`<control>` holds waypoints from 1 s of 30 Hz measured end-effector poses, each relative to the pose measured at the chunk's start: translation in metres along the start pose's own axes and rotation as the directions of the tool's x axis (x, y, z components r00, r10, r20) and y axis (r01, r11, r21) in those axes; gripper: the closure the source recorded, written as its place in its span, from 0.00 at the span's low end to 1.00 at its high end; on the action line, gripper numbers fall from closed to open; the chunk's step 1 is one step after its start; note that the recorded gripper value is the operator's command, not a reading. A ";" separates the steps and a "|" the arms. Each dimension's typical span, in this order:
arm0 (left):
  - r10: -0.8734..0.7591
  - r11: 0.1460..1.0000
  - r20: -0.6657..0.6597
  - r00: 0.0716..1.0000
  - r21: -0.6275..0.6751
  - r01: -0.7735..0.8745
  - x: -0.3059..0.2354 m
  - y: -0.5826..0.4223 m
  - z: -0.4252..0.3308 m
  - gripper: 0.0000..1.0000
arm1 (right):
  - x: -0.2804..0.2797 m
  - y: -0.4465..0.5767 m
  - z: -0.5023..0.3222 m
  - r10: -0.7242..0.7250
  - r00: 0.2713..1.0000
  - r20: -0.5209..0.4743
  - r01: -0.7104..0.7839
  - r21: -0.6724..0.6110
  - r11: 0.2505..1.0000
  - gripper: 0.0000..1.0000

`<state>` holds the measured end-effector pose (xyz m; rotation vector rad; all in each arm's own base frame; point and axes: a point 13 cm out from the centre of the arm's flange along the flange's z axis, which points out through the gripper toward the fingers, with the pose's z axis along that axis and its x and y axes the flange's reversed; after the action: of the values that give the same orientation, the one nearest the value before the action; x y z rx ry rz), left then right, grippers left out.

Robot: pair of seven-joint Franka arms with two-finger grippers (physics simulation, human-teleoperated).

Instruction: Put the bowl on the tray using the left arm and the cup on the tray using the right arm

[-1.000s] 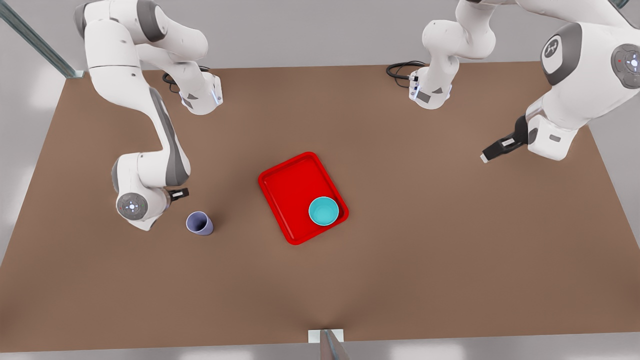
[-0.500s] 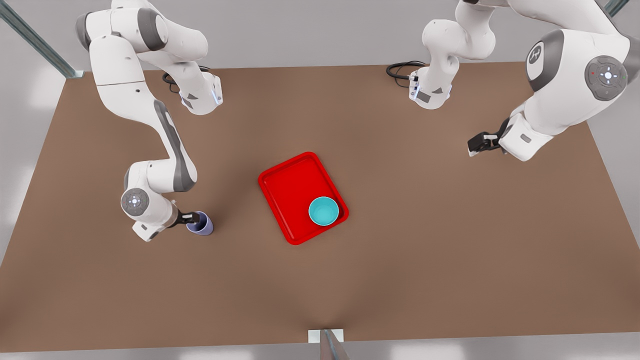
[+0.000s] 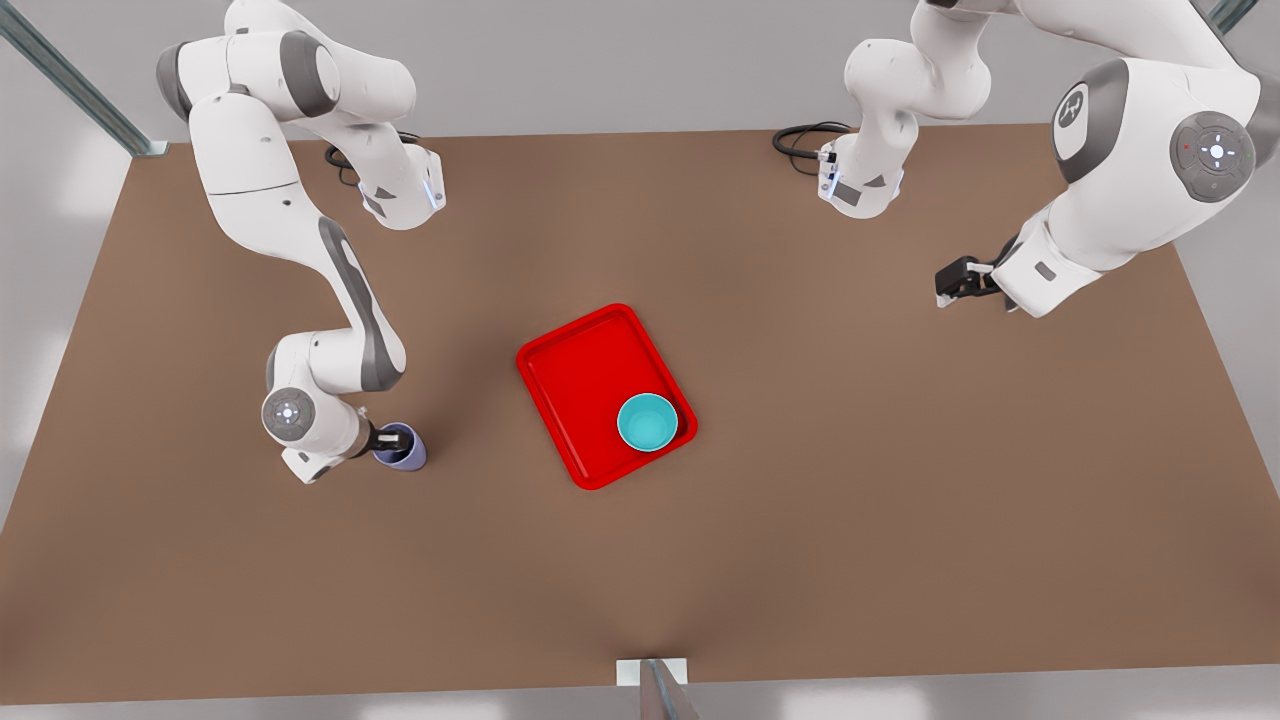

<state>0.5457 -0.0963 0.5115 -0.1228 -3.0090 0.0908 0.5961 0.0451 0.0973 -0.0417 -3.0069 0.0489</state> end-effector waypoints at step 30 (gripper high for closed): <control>0.098 0.995 -0.010 0.995 0.000 -0.098 0.007 -0.008 -0.006 0.00 | 0.055 0.277 -0.105 -0.326 0.945 0.008 0.322 -0.179 0.929 0.79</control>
<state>0.5390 -0.1036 0.5191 -0.2697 -2.9917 0.0987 0.5633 0.3269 0.1995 0.4337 -2.9423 -0.2532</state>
